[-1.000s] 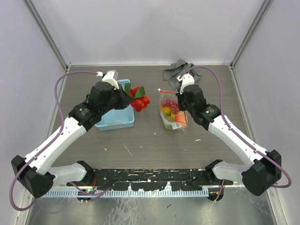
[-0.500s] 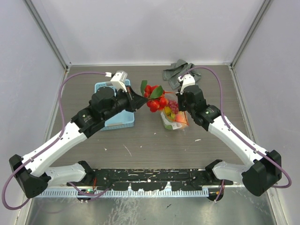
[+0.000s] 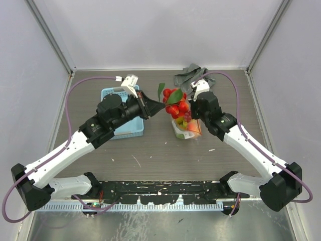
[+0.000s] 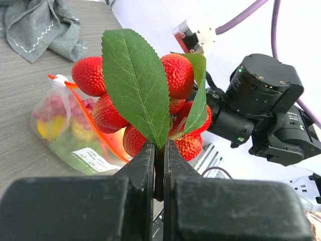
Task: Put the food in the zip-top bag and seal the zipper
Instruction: Place the fake fruit in the zipper food storage bag.
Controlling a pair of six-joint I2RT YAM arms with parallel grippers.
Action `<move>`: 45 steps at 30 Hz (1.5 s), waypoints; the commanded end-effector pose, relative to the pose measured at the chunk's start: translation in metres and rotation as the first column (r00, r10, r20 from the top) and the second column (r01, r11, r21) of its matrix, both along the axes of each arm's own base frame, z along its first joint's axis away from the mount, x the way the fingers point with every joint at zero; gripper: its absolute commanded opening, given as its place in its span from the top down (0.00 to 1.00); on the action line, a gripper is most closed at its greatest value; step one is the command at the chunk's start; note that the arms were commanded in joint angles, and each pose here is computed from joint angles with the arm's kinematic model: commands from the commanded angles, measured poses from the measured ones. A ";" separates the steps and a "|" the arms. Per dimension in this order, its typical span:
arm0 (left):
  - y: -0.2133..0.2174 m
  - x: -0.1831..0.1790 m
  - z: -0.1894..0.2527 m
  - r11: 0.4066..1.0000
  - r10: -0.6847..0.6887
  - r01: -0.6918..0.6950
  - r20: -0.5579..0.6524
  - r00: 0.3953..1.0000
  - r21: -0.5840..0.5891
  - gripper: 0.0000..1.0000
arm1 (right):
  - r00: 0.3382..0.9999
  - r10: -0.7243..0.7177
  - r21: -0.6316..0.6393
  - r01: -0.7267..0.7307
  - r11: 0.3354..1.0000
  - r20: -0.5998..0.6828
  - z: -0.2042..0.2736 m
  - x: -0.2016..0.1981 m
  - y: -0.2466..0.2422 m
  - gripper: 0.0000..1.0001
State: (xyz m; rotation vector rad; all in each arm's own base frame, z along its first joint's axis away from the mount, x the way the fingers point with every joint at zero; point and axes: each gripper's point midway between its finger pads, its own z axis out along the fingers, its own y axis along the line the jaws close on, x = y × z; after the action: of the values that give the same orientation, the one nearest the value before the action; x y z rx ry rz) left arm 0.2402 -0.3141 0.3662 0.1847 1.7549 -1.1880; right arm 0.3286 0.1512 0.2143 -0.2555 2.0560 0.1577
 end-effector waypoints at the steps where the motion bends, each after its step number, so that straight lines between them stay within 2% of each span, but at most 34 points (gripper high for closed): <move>1: -0.009 -0.002 0.016 0.996 -0.025 0.027 0.031 0.999 -0.085 1.00 | 0.997 -0.012 0.067 0.007 0.998 0.081 0.026 0.004 0.003 1.00; 11: -0.012 0.005 -0.032 1.000 -0.001 0.003 -0.093 0.996 0.028 1.00 | 0.996 -0.018 0.083 0.011 0.996 0.083 0.026 0.005 0.004 1.00; 18: -0.004 0.011 -0.046 0.995 0.052 -0.042 -0.112 0.992 0.092 1.00 | 0.996 -0.015 0.095 0.007 0.995 0.086 0.027 0.005 0.006 1.00; 28: -0.026 -0.003 -0.001 0.993 -0.089 0.088 -0.011 0.996 -0.073 1.00 | 0.997 -0.009 0.111 0.000 0.994 0.080 0.024 0.007 0.010 1.00; 34: -0.036 -0.006 0.006 0.986 -0.121 0.123 0.018 0.992 -0.113 1.00 | 0.997 0.023 0.133 -0.034 0.991 0.078 0.025 0.004 0.017 1.00; 45: -0.032 0.009 -0.061 0.998 -0.032 0.037 -0.115 0.993 0.046 1.00 | 0.996 0.020 0.139 -0.032 0.990 0.085 0.027 0.003 0.016 1.00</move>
State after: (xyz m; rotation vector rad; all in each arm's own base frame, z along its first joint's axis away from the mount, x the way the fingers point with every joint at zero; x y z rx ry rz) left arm 0.2451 -0.3479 0.3057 0.1924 1.8990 -1.2367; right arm 0.3276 0.1617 0.2165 -0.2261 2.0413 0.2433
